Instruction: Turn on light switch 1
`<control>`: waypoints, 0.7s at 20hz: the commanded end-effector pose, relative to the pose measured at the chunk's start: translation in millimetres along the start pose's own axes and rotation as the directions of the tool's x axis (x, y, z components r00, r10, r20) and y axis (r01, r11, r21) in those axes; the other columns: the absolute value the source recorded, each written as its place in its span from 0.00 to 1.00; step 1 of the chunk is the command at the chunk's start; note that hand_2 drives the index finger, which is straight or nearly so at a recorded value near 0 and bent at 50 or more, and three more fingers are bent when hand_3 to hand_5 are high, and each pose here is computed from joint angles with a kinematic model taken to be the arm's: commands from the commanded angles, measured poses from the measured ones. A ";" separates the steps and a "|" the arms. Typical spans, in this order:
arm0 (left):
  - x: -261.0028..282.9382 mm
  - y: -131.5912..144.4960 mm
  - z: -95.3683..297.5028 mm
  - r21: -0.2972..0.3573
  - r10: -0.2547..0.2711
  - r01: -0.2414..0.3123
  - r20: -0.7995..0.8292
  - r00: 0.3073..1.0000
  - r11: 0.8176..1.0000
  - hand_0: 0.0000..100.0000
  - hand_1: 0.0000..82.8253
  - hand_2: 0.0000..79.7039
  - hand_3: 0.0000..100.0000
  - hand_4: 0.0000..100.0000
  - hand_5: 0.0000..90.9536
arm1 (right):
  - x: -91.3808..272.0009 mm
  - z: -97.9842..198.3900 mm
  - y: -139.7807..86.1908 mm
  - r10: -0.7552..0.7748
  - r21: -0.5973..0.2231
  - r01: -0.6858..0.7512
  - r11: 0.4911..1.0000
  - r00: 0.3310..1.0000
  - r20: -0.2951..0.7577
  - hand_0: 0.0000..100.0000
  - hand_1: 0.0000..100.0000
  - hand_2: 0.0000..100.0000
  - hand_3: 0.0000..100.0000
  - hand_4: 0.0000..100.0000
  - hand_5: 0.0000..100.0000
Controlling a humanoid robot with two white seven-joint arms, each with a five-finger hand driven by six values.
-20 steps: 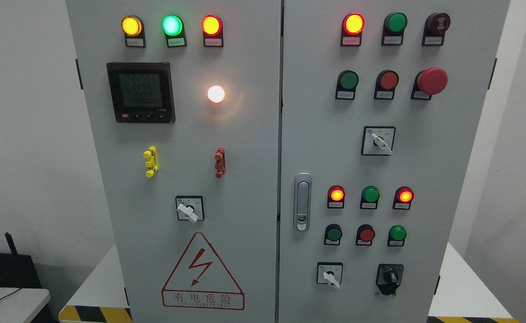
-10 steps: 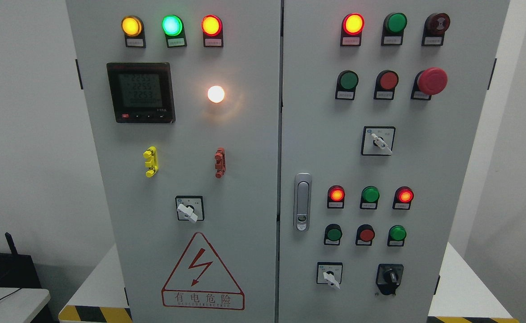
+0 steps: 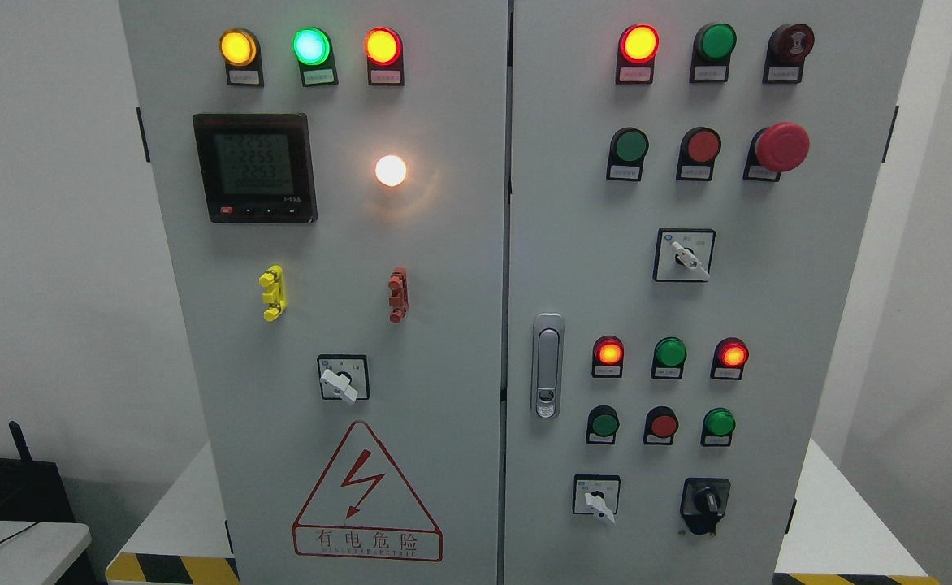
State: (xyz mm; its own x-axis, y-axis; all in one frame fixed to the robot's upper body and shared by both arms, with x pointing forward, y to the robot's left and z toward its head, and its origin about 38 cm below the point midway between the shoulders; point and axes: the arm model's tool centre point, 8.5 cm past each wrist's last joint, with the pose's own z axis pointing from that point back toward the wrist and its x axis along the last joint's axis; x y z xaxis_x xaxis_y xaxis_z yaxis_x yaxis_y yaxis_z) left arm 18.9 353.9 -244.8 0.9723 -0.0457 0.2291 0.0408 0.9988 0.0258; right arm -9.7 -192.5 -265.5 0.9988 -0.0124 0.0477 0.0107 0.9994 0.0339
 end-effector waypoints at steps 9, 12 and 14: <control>-23.4 -54.1 -6.9 -0.080 -0.189 0.176 -0.189 0.964 0.981 0.27 0.06 0.00 0.00 0.00 0.00 | 0.1 0.0 0.9 -0.006 0.002 0.006 1.000 1.000 0.000 0.12 0.39 0.00 0.00 0.00 0.00; -23.7 -57.0 -7.2 -0.085 -0.188 0.174 -0.191 0.963 0.981 0.27 0.05 0.00 0.00 0.00 0.00 | 0.1 0.0 0.9 -0.006 0.002 0.006 1.000 1.000 0.000 0.12 0.39 0.00 0.00 0.00 0.00; -23.6 -59.0 -7.4 -0.087 -0.185 0.171 -0.190 0.964 0.981 0.27 0.05 0.00 0.00 0.00 0.00 | 0.1 0.0 0.9 -0.006 0.002 0.006 1.000 1.000 0.000 0.12 0.39 0.00 0.00 0.00 0.00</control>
State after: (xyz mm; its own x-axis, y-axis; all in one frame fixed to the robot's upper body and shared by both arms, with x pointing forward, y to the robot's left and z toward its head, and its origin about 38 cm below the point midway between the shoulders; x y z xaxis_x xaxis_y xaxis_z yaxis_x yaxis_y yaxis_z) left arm 11.2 316.1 -256.2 0.9807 -0.1760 0.0847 0.1747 0.9844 0.0227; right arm -9.6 -192.5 -265.5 0.9988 -0.0123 0.0480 0.0107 0.9994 0.0339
